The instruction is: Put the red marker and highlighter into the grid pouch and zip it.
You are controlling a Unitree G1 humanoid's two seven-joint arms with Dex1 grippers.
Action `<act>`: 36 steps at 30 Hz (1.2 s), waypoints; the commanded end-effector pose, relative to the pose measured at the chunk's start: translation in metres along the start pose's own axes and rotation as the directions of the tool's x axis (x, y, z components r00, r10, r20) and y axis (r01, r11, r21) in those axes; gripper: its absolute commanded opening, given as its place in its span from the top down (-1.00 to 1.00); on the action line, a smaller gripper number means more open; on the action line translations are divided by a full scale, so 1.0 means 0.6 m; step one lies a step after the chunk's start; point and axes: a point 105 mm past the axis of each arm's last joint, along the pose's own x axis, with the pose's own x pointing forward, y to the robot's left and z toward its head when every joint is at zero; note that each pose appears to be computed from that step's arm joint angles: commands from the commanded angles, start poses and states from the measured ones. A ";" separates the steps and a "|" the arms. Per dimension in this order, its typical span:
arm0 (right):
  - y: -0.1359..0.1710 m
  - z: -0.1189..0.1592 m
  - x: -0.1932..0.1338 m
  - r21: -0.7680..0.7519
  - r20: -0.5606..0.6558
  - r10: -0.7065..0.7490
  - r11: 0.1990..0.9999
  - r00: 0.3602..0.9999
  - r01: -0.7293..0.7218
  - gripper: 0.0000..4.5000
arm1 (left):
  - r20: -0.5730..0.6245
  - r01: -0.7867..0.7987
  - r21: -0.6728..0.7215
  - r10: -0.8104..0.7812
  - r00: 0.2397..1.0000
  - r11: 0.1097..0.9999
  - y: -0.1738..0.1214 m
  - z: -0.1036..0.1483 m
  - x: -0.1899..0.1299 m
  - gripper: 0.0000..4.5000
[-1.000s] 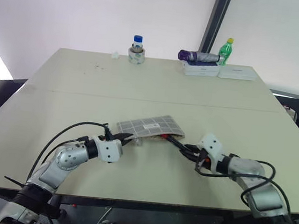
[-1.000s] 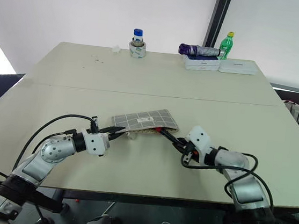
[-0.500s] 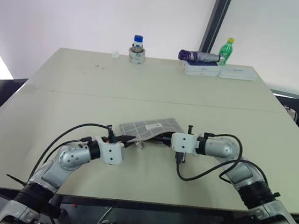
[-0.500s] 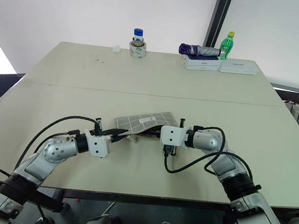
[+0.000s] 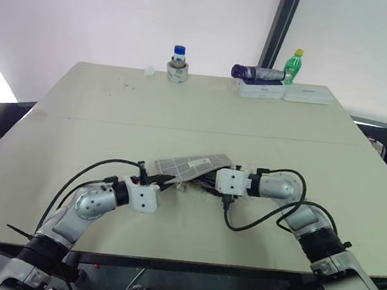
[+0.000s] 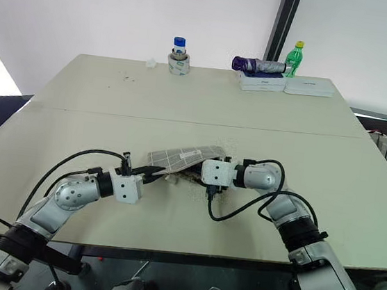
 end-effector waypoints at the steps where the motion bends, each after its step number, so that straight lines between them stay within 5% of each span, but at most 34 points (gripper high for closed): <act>1: -0.033 0.018 -0.028 0.171 0.080 -0.130 0.978 0.988 0.115 -0.95 | 0.024 -0.062 -0.009 0.063 0.998 0.998 0.024 0.009 -0.002 1.00; 8: -0.017 0.067 -0.073 0.482 0.248 -0.196 0.875 0.949 0.055 -0.95 | 0.023 -0.071 -0.036 0.072 0.997 0.997 0.020 0.011 0.000 1.00; 12: -0.007 0.089 -0.104 0.673 0.330 -0.256 0.739 0.908 -0.036 -0.95 | 0.021 -0.090 -0.056 0.092 0.996 0.994 0.024 0.012 0.003 1.00; 15: 0.047 0.086 -0.101 0.787 0.352 -0.204 0.592 0.914 -0.171 -0.95 | 0.029 -0.072 -0.046 0.073 0.997 0.996 0.022 0.016 0.010 1.00; 18: 0.105 0.066 -0.065 0.823 0.272 -0.156 0.550 0.950 -0.145 -0.95 | 0.039 -0.041 -0.023 0.042 0.998 0.999 0.018 0.020 0.015 1.00; 20: 0.122 0.060 -0.042 0.801 0.225 -0.139 0.589 0.964 -0.102 -0.95 | 0.042 -0.037 -0.017 0.038 0.998 0.999 0.021 0.022 0.016 1.00; 26: 0.094 0.057 0.017 0.866 0.183 -0.248 0.498 0.951 -0.037 -0.95 | 0.050 -0.031 0.005 0.031 0.998 1.000 0.032 0.030 0.017 1.00; 29: 0.073 0.057 0.036 0.855 0.163 -0.289 0.519 0.943 0.011 -0.95 | 0.055 -0.032 0.009 0.031 0.998 0.999 0.034 0.035 0.019 1.00; 36: 0.054 0.094 0.058 0.861 0.265 -0.314 0.502 0.912 -0.077 -0.95 | 0.049 -0.041 0.005 0.041 0.998 0.999 0.035 0.037 0.020 1.00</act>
